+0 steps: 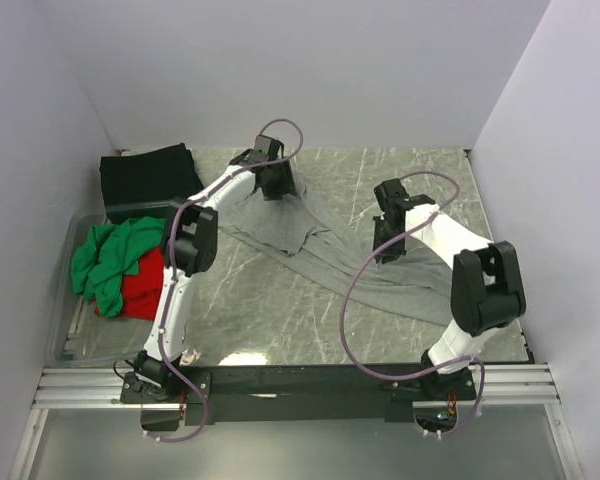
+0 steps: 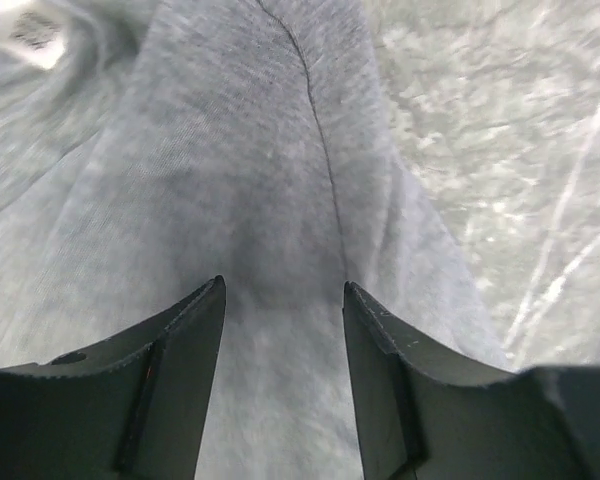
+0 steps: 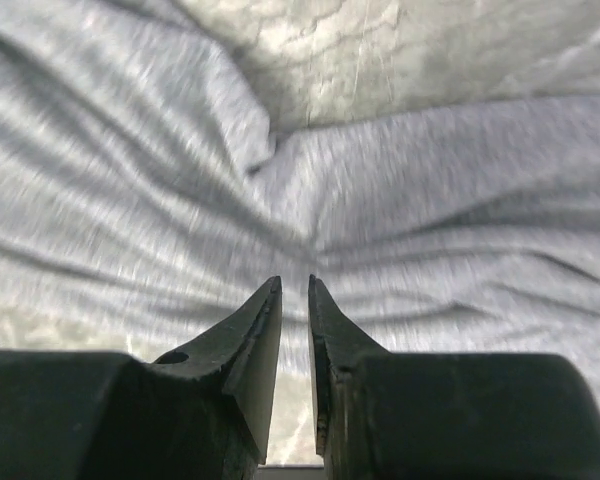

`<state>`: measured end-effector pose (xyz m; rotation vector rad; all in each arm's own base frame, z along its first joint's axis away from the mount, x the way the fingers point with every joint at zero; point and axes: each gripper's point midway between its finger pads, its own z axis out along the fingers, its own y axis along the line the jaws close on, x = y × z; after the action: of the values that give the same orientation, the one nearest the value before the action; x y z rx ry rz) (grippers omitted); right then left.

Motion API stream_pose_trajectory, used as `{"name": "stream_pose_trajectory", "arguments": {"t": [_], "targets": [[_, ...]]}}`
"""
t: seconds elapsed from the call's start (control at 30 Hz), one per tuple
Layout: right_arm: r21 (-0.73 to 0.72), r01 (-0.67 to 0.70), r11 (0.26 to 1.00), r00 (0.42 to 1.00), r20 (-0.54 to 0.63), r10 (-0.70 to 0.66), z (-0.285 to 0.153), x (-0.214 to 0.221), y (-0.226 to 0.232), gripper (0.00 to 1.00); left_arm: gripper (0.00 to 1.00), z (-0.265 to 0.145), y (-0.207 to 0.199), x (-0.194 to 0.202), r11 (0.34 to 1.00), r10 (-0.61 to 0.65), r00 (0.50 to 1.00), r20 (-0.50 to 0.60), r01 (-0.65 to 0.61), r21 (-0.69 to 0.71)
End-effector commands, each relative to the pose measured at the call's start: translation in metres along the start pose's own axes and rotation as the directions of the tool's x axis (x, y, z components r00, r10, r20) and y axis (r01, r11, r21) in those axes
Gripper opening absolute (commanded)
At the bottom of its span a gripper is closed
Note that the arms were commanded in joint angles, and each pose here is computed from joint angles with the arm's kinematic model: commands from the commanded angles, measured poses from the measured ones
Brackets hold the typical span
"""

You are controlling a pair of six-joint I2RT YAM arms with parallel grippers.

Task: Fold and stack the t-shirts
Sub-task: Fold the tshirt

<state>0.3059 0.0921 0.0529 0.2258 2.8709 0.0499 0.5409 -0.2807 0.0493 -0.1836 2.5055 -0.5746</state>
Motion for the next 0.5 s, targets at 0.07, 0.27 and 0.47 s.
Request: {"name": "stream_pose_trajectory", "arguments": {"t": [0.07, 0.27, 0.47], "targets": [[-0.037, 0.024, 0.999, 1.0, 0.019, -0.023, -0.029, 0.01, -0.003, 0.24, 0.57, -0.092, -0.043, -0.058, 0.993, -0.109, 0.975, 0.192, 0.099, 0.063], [-0.094, -0.002, 0.996, 0.997, -0.073, -0.005, -0.011, 0.054, 0.0, 0.24, 0.57, -0.091, -0.021, -0.006, 0.976, -0.216, 0.976, 0.03, 0.214, 0.044], [-0.113, -0.011, 0.994, 0.996, -0.093, 0.0, 0.008, 0.059, 0.012, 0.24, 0.57, -0.064, 0.01, 0.032, 0.963, -0.271, 0.958, -0.092, 0.27, -0.017]]}}
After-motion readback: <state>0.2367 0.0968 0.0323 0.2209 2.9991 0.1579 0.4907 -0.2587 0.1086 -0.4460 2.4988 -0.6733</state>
